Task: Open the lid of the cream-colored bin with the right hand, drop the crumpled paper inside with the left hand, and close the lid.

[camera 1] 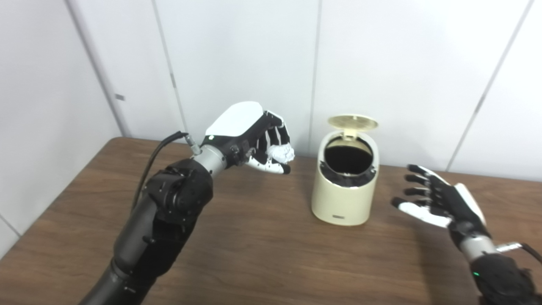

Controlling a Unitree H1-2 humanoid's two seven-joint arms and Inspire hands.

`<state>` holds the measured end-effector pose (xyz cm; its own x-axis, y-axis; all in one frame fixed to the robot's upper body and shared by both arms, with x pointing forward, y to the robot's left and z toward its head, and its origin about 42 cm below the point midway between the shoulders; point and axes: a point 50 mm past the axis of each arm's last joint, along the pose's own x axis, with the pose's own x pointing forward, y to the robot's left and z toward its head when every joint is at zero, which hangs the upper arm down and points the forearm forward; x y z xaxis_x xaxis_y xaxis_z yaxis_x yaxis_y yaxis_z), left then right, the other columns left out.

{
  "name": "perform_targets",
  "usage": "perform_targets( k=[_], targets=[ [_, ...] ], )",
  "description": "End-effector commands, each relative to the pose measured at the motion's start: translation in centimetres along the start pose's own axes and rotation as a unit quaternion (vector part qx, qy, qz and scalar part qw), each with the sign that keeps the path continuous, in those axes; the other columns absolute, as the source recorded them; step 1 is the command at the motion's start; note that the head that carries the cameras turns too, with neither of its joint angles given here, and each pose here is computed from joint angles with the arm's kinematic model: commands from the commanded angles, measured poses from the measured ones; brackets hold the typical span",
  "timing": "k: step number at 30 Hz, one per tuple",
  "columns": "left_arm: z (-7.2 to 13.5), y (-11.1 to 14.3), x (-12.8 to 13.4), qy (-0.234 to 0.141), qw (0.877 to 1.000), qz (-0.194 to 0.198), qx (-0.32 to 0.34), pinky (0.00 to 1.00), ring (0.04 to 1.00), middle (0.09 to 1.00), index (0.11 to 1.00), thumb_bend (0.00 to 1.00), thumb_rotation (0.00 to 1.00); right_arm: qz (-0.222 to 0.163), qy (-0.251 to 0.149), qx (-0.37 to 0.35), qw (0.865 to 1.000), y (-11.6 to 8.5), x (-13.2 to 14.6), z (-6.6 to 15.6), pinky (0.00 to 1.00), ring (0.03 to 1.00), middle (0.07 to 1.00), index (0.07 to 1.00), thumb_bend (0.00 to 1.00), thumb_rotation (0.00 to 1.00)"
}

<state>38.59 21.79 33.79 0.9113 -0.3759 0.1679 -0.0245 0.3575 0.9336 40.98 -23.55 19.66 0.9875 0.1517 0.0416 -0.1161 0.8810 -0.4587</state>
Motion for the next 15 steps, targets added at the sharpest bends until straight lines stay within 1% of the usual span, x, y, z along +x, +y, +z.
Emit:
perform_targets(
  k=[1,5,8,11,15],
  targets=[
    [1.0,2.2,1.0,-0.026,0.998,0.052,0.020,0.34,0.378,0.474,0.534,0.50,0.00,-0.026,-0.057,-0.017,0.998,-1.2,0.9,2.7,0.60,0.728,0.830,0.857,0.55,0.33],
    [1.3,1.3,1.8,-0.040,0.998,0.056,0.017,0.34,0.379,0.477,0.519,0.50,0.00,-0.029,-0.054,-0.021,0.998,-1.0,0.7,2.9,0.60,0.724,0.831,0.858,0.54,0.33],
    [1.4,0.6,2.4,-0.045,0.997,0.058,0.012,0.33,0.369,0.478,0.537,0.50,0.00,-0.032,-0.054,-0.025,0.998,-0.9,0.6,2.7,0.60,0.721,0.829,0.856,0.55,0.35],
    [1.4,0.0,2.8,-0.048,0.997,0.059,0.006,0.34,0.374,0.482,0.536,0.50,0.00,-0.031,-0.053,-0.026,0.998,-0.8,0.5,2.6,0.60,0.725,0.836,0.852,0.55,0.36],
    [1.4,-0.9,3.4,-0.051,0.997,0.057,-0.001,0.36,0.384,0.480,0.518,0.50,0.00,-0.029,-0.046,-0.024,0.998,-0.4,0.2,2.4,0.62,0.745,0.849,0.866,0.53,0.32]
  ],
)
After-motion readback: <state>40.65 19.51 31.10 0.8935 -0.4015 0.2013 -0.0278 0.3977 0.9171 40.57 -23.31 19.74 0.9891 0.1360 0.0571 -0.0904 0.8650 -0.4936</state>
